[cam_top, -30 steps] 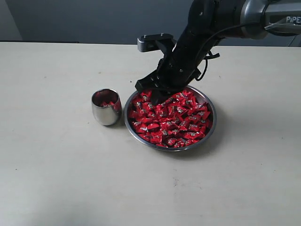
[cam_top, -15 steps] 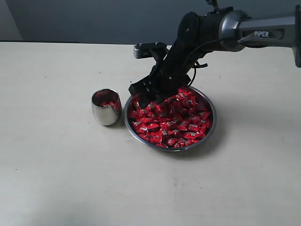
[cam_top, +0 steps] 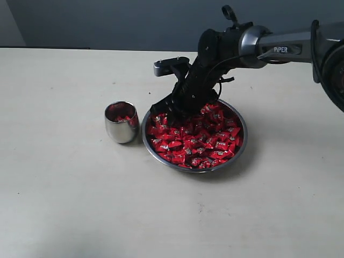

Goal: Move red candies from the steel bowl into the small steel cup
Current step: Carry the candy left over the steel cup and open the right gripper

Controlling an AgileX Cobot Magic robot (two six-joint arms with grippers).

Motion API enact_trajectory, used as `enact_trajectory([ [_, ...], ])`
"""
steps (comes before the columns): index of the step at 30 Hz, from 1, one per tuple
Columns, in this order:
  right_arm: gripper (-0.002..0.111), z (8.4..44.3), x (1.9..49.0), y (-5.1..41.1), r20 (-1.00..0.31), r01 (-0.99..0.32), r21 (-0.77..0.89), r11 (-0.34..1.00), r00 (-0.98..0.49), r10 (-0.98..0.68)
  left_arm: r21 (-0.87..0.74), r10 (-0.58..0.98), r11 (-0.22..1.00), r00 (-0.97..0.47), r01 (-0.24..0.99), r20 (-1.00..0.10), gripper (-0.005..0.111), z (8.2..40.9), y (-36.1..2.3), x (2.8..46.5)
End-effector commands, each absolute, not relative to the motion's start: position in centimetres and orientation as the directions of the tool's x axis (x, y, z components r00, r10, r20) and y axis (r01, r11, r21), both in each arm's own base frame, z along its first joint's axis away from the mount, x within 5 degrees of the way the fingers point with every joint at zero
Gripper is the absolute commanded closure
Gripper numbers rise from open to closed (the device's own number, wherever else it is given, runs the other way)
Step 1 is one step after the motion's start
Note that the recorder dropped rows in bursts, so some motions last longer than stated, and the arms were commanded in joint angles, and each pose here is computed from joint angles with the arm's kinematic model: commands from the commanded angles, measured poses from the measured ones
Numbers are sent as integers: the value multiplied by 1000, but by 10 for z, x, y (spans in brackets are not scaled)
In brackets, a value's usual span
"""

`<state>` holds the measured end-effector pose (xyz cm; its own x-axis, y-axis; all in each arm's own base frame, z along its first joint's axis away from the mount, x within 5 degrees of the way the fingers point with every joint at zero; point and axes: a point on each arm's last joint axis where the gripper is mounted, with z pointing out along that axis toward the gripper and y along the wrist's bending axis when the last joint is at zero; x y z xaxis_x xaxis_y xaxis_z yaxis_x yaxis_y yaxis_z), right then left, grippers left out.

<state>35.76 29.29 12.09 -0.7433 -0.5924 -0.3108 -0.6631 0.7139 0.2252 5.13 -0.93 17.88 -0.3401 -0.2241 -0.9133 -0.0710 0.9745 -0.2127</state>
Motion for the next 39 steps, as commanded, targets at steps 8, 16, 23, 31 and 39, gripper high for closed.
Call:
enact_trajectory([
  [8,108,225,346,297,-520,-690,322,649,-701,-488,-214,-226,974,-336,-73,-914,106,179,-9,51],
  [16,108,209,314,347,-543,-787,387,481,-616,-571,-214,-226,974,-336,-73,-914,106,179,-9,51],
  [23,91,193,324,367,-542,-824,332,459,-565,-622,-214,-226,974,-336,-73,-914,106,179,-9,51],
  [31,68,195,325,367,-542,-822,323,469,-567,-621,-214,-226,974,-332,-74,-916,106,179,-9,51],
  [39,68,206,324,364,-552,-821,311,478,-566,-613,-217,-229,973,-332,-74,-915,106,179,-9,51],
])
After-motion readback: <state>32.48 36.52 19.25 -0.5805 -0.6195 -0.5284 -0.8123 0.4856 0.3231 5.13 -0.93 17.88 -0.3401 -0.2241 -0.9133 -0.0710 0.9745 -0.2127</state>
